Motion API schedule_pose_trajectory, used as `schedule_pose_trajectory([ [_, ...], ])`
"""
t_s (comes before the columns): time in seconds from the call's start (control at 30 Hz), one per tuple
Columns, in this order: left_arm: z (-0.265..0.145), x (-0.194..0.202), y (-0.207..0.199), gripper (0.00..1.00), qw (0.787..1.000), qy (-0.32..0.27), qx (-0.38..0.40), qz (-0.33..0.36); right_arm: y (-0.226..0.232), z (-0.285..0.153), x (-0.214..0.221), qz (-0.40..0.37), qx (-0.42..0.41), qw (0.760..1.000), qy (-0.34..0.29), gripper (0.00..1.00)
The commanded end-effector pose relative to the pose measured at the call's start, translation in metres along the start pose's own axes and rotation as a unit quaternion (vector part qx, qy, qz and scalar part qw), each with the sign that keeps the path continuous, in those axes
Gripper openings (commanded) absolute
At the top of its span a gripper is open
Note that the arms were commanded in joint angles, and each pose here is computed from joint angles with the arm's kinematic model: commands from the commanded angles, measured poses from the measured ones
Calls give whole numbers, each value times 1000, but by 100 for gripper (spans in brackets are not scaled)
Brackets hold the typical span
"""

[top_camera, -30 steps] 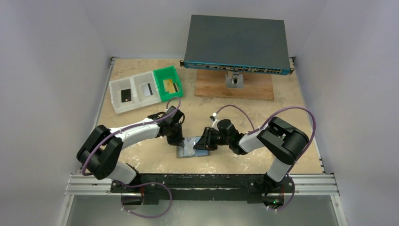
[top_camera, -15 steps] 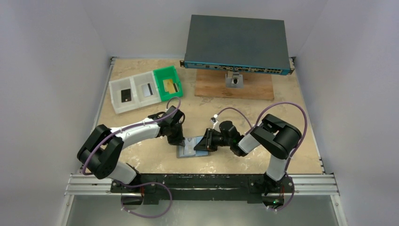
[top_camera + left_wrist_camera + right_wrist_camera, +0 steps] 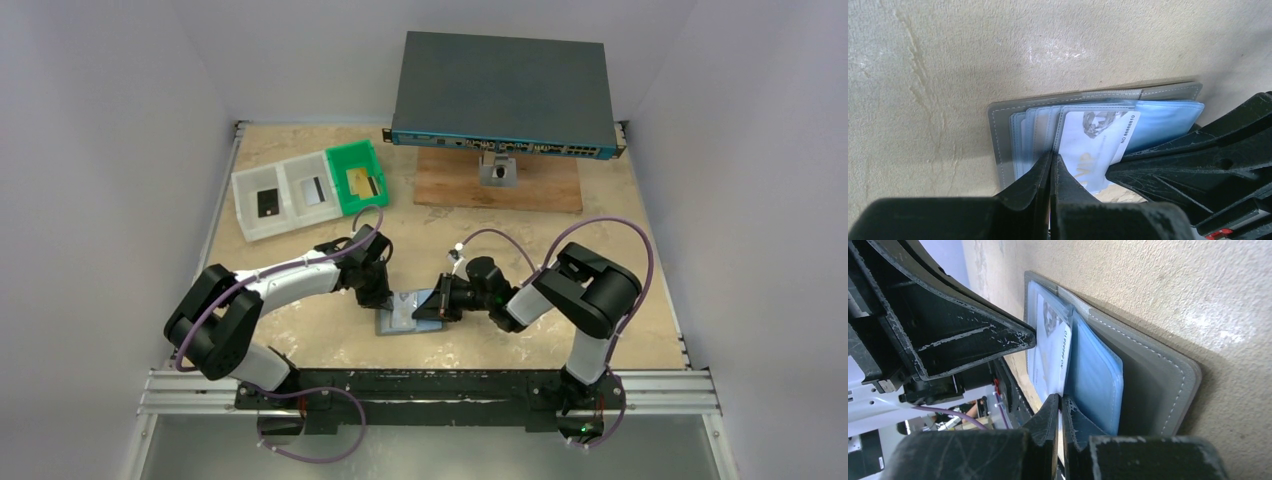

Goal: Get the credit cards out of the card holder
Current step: Remove the credit card from the card holder.

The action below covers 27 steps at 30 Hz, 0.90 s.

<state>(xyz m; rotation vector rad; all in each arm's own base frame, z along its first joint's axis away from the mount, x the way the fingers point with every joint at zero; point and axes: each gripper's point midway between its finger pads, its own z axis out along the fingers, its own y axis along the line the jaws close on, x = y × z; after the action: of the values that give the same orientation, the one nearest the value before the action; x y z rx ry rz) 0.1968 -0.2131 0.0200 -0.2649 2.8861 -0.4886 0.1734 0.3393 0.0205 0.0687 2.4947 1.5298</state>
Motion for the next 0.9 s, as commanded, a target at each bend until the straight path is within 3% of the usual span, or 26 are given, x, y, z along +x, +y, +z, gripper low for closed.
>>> schedule_pose_trajectory([
  [0.0, 18, 18, 54, 0, 995, 18, -100, -11, -8, -8, -3, -10, 17, 1000, -14, 0],
  [0.47, 18, 16, 59, 0, 995, 16, -101, -18, -19, -20, -8, -15, 45, 998, -30, 0],
  [0.5, 18, 16, 59, 0, 995, 16, -100, -18, -18, -19, -8, -18, 42, 999, -28, 2],
  [0.6, 18, 16, 57, 0, 995, 17, -97, -17, -14, -14, -10, -18, 29, 999, -23, 23],
  [0.67, 19, 16, 56, 0, 995, 17, -94, -17, -12, -10, -10, -16, 24, 999, -20, 31],
  [0.77, 19, 15, 55, 0, 995, 17, -92, -17, -11, -5, -11, -14, 17, 1000, -15, 33],
  [0.87, 18, 14, 53, 0, 996, 16, -90, -16, -10, -1, -14, -13, 16, 1000, -13, 28],
])
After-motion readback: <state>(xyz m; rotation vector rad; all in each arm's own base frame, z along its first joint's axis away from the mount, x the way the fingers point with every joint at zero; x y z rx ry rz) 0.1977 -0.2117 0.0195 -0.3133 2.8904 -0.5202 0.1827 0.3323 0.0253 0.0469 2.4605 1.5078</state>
